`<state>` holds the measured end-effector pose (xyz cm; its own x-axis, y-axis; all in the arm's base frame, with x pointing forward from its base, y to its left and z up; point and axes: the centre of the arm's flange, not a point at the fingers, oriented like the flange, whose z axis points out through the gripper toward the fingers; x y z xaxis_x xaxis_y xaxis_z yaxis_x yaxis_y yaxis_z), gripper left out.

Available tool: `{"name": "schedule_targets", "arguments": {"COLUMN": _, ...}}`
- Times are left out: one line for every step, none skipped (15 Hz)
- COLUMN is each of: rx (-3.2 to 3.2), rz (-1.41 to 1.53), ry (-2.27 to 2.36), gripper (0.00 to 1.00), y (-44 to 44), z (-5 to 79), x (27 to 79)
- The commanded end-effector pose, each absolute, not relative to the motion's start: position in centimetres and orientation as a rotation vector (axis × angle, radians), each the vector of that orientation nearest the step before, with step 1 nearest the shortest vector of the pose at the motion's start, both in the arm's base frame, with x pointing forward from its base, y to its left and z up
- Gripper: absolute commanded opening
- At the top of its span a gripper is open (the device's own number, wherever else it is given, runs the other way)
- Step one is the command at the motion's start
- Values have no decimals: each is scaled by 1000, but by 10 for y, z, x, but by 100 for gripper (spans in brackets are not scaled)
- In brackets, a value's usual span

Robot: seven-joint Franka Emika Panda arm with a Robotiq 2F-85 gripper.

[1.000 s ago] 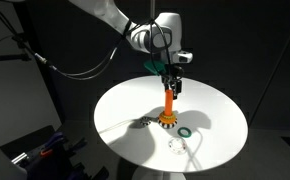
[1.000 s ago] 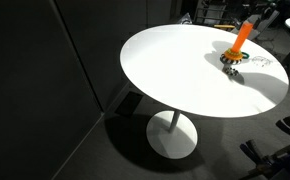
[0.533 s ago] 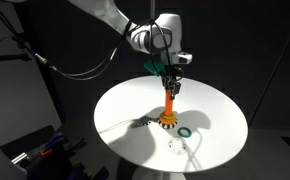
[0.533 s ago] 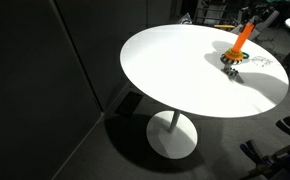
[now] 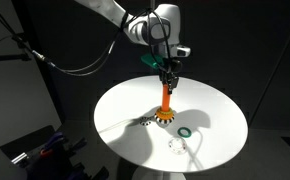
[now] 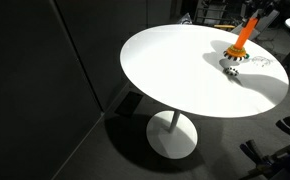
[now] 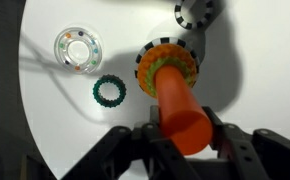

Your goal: Put the yellow ring on the orange stand then move the stand to the left

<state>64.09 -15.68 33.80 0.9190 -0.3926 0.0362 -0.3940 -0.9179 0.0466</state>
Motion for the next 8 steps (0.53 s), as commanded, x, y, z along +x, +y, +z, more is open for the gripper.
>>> {"name": "schedule_targets", "arguments": {"rx": 3063, "rz": 51, "ry": -544, "gripper": 19, "y": -147, "z": 367, "x": 616}}
{"name": "schedule_targets", "arguments": {"rx": 3067, "rz": 61, "ry": -520, "gripper": 19, "y": -142, "z": 369, "x": 610}}
{"name": "schedule_targets", "arguments": {"rx": 3071, "rz": 69, "ry": -490, "gripper": 19, "y": -137, "z": 371, "x": 603}}
{"name": "schedule_targets", "arguments": {"rx": 3077, "rz": 70, "ry": -468, "gripper": 19, "y": -132, "z": 370, "x": 597}}
{"name": "schedule_targets", "arguments": {"rx": 3080, "rz": 68, "ry": -443, "gripper": 19, "y": -126, "z": 369, "x": 590}}
{"name": "schedule_targets", "arguments": {"rx": 3084, "rz": 62, "ry": -419, "gripper": 19, "y": -119, "z": 367, "x": 584}}
{"name": "schedule_targets", "arguments": {"rx": 3086, "rz": 56, "ry": -391, "gripper": 19, "y": -111, "z": 365, "x": 577}}
{"name": "schedule_targets", "arguments": {"rx": 3090, "rz": 51, "ry": -366, "gripper": 19, "y": -105, "z": 363, "x": 572}}
